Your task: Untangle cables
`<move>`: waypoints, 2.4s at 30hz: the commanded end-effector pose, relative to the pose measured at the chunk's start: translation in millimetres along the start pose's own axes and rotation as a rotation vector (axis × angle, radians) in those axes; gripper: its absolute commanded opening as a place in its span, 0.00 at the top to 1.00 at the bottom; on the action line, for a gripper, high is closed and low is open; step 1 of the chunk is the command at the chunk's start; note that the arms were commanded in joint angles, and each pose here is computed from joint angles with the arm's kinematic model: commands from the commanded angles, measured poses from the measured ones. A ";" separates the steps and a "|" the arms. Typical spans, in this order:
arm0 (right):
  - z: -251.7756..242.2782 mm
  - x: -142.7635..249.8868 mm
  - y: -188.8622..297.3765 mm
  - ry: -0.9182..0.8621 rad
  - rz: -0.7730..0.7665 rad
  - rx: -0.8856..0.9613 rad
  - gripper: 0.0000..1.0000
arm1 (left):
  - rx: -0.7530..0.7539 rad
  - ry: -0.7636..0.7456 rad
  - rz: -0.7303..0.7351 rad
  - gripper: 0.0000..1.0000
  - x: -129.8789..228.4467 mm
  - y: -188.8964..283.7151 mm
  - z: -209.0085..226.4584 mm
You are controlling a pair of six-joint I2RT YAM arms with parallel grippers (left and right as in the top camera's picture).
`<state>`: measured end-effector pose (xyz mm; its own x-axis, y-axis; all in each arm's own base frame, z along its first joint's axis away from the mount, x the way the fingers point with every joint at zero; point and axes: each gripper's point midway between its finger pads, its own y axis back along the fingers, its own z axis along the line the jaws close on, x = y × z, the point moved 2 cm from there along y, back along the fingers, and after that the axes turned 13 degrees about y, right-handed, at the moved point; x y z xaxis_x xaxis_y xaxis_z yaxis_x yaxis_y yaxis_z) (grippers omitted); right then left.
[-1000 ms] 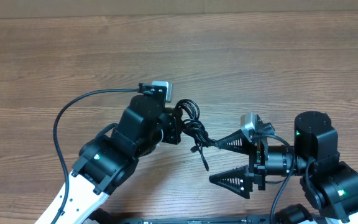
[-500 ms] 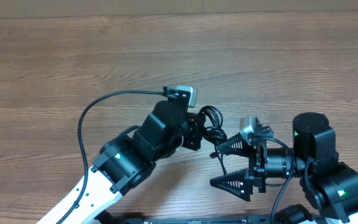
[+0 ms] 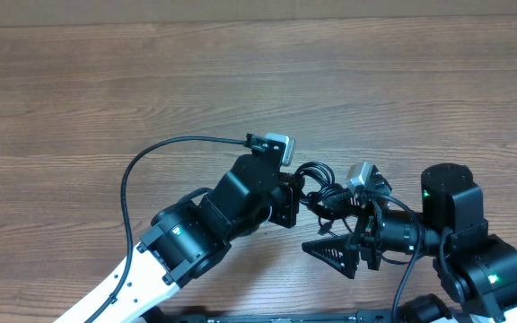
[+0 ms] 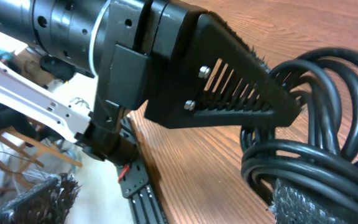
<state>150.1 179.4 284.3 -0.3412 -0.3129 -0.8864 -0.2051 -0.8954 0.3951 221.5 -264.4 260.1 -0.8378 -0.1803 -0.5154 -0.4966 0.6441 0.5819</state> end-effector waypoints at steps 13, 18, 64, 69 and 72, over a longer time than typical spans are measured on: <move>-15.5 -6.0 5.3 0.331 0.030 0.126 0.00 | 0.032 -0.035 0.101 0.96 21.6 2.6 -6.3; -33.8 3.0 9.1 0.318 0.099 0.242 0.00 | 0.027 -0.034 0.112 0.96 24.0 2.9 -4.9; -15.4 25.8 7.6 0.233 0.161 0.134 0.30 | 0.324 0.016 0.011 0.96 -36.4 16.6 -35.0; -20.4 39.5 11.0 0.076 0.218 0.189 0.32 | 0.319 0.031 -0.003 0.96 -44.2 18.2 -28.3; -46.4 53.8 22.9 -0.183 0.269 0.411 0.00 | 0.307 0.042 -0.020 0.96 -50.2 18.8 -22.8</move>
<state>151.7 148.7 236.4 -0.3600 -0.5345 -0.7647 -0.2875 -0.7162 0.6360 246.8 -263.5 302.6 -0.8487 -0.2169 -0.4824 -0.4250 0.8226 0.3778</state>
